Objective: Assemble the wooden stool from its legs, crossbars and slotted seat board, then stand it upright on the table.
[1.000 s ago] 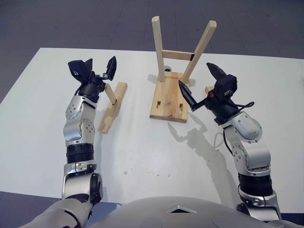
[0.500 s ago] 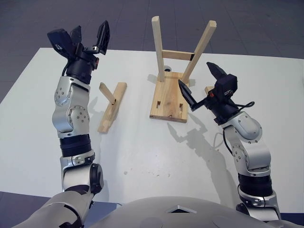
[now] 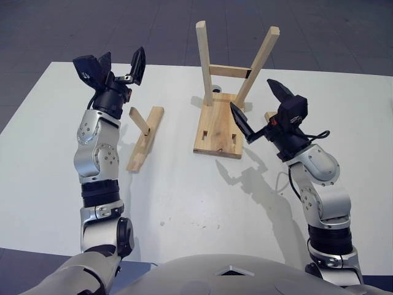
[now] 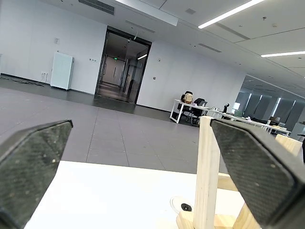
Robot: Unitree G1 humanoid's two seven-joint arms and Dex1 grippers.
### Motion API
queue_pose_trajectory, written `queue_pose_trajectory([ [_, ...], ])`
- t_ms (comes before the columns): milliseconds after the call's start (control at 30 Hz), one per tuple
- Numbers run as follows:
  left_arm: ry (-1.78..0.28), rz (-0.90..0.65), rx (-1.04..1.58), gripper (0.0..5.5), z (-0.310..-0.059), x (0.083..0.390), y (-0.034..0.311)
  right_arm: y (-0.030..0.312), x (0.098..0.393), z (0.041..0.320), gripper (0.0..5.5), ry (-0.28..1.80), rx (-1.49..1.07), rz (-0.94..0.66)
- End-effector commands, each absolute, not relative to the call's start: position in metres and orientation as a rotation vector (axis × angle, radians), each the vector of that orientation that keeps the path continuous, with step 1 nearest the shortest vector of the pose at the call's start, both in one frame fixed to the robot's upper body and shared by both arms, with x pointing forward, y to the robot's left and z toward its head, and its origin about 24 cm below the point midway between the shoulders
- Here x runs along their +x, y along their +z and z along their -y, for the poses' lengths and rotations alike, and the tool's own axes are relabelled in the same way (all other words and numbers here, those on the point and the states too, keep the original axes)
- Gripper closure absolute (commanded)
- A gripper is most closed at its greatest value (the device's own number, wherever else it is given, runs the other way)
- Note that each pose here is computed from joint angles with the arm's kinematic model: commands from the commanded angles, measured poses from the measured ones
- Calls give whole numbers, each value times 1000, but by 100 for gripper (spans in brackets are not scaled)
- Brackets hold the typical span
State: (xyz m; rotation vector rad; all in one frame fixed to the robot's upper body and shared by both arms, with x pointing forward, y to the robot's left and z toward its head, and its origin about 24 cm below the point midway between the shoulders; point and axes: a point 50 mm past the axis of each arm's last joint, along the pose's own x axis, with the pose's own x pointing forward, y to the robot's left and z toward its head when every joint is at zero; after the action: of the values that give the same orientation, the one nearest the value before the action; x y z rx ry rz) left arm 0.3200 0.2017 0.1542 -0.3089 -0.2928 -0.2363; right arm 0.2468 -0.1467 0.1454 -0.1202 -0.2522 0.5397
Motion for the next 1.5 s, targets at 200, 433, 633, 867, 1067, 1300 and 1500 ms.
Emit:
queue_pose_trajectory([
  [200,-220,263,-293,12,-204,319,143,145,248,147,10,547,-125,241],
  [433,-216,276,-294,12,-204,319,146,145,248,147,10,547,-126,241],
  [633,-212,270,-293,12,-205,319,144,145,248,147,10,545,-127,241],
  [867,-209,328,-293,12,-206,319,157,145,248,147,10,545,-126,245],
  [1067,-178,82,-275,12,-200,321,94,145,248,146,10,546,-126,242],
  [1300,-203,15,-317,12,-190,312,70,144,247,148,10,539,-123,238],
  [1500,-202,86,-329,12,-194,312,88,143,246,144,10,548,-114,236],
])
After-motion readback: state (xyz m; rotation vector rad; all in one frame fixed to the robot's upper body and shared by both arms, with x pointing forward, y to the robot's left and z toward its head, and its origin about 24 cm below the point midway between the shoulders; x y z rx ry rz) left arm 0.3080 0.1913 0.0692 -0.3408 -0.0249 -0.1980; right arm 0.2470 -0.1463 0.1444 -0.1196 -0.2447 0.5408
